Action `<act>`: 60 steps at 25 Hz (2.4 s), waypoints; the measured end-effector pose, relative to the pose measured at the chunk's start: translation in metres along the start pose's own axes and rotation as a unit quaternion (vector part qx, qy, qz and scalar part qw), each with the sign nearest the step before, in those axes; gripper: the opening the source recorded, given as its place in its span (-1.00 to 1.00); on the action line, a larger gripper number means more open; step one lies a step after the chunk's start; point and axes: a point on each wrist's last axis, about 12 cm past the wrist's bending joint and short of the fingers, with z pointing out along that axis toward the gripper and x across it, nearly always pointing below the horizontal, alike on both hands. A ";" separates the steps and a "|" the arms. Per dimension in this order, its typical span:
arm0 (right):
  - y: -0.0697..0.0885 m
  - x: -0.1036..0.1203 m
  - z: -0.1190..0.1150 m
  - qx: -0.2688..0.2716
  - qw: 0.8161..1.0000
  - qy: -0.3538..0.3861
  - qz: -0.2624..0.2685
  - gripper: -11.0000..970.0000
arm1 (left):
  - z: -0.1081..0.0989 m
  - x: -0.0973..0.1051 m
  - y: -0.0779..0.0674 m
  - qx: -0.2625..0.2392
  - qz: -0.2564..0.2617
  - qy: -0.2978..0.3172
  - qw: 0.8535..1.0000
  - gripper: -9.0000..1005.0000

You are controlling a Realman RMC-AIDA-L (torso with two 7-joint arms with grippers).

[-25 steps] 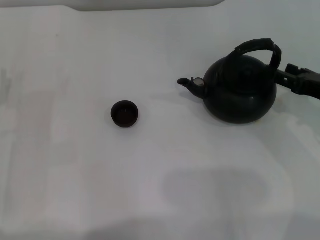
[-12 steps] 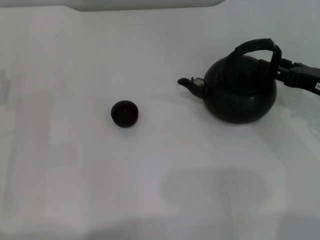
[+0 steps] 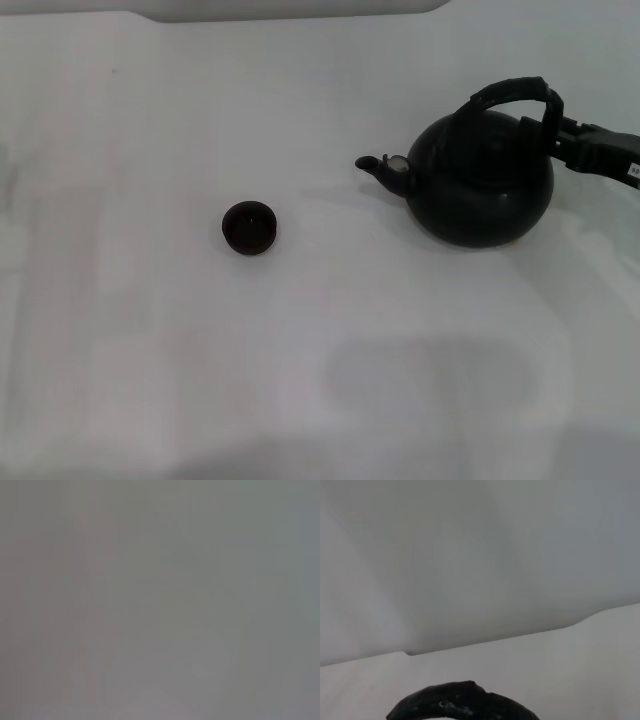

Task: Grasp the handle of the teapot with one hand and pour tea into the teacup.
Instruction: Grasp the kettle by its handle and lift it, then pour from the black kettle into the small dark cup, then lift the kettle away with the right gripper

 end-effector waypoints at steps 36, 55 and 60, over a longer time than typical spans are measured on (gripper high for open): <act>0.001 0.001 0.001 -0.014 1.000 0.000 0.008 -0.28 | -0.004 -0.001 0.002 -0.002 0.000 -0.004 1.000 0.76; 0.020 -0.024 0.007 -0.047 0.998 -0.034 -0.008 -0.51 | -0.003 -0.002 0.003 -0.002 0.003 -0.003 1.000 0.76; 0.043 -0.038 0.025 -0.085 0.996 -0.031 -0.022 -0.50 | -0.003 -0.002 0.003 -0.002 0.003 -0.003 1.000 0.76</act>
